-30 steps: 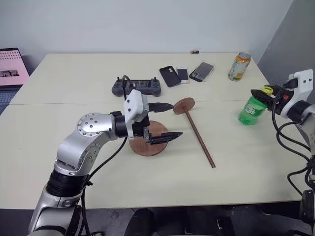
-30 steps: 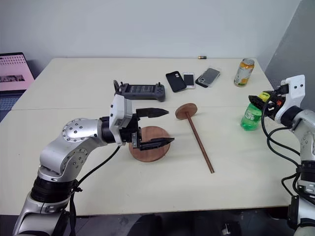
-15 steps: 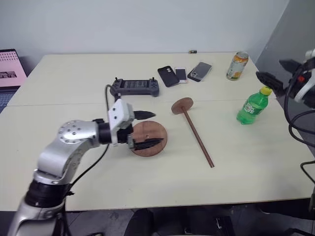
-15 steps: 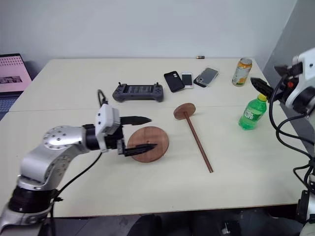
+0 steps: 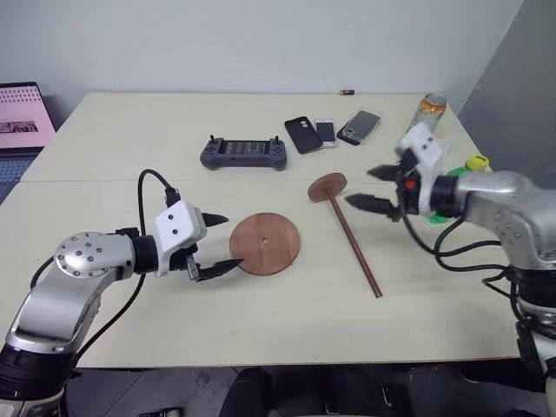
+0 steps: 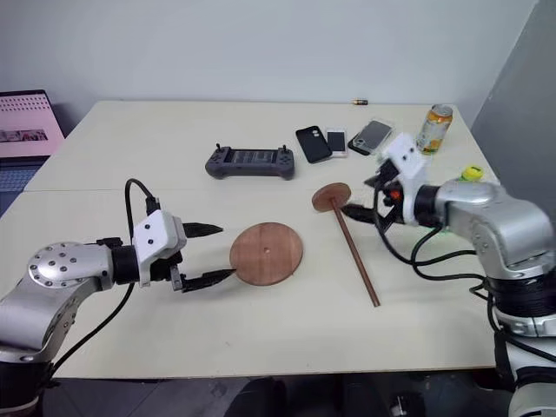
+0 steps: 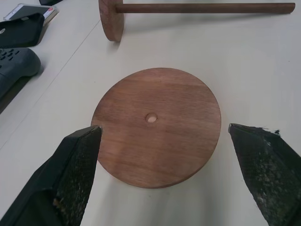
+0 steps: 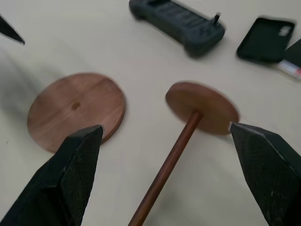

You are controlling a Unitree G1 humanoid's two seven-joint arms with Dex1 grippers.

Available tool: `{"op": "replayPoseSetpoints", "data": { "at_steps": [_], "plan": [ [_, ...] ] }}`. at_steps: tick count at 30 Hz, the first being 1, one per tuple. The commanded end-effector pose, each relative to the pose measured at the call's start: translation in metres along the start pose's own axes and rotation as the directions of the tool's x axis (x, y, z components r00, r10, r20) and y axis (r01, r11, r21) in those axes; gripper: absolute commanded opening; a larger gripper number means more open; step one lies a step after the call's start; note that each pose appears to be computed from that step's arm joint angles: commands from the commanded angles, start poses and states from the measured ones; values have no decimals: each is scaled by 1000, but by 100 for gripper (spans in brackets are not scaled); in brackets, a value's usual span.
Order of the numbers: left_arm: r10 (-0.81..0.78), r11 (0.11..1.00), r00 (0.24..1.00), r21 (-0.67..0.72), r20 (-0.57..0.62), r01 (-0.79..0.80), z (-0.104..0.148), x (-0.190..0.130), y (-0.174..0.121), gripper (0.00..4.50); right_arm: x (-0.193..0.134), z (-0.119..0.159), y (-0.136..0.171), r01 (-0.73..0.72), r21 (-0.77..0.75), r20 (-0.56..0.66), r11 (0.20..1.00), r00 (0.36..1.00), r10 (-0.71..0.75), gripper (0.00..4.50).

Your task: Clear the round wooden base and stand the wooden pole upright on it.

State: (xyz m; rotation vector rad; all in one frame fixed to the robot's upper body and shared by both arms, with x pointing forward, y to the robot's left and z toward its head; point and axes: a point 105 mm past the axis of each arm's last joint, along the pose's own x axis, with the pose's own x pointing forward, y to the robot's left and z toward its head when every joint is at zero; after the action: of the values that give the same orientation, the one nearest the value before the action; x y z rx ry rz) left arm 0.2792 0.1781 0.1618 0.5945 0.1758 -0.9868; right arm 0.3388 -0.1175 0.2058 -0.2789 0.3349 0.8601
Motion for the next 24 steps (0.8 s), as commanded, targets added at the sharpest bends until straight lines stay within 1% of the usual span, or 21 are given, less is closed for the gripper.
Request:
{"op": "replayPoseSetpoints", "data": {
  "at_steps": [1,5,8,16,19,21,24],
  "plan": [
    [-13,999,1000,35,12,12,9,4,-8,450,17,-3,3,32,26,-101,999,994,-30,447],
    [-16,999,1000,40,11,15,12,8,-10,450,37,-13,-5,98,98,-213,990,974,-75,447],
    [-28,999,999,46,16,27,15,12,-14,450,47,-20,-10,125,137,-269,983,959,-84,447],
    [-38,998,998,56,47,35,23,25,-22,450,75,-24,-11,95,201,-403,975,915,-6,447],
    [-44,997,998,64,52,41,24,29,-25,450,79,-27,-15,97,227,-449,969,893,16,447],
    [-56,996,997,67,55,53,24,31,-26,450,79,-27,-13,74,242,-476,967,878,52,447],
    [-56,996,996,70,63,51,25,35,-27,450,81,-25,-14,61,245,-488,968,870,69,447]
  ]
}}
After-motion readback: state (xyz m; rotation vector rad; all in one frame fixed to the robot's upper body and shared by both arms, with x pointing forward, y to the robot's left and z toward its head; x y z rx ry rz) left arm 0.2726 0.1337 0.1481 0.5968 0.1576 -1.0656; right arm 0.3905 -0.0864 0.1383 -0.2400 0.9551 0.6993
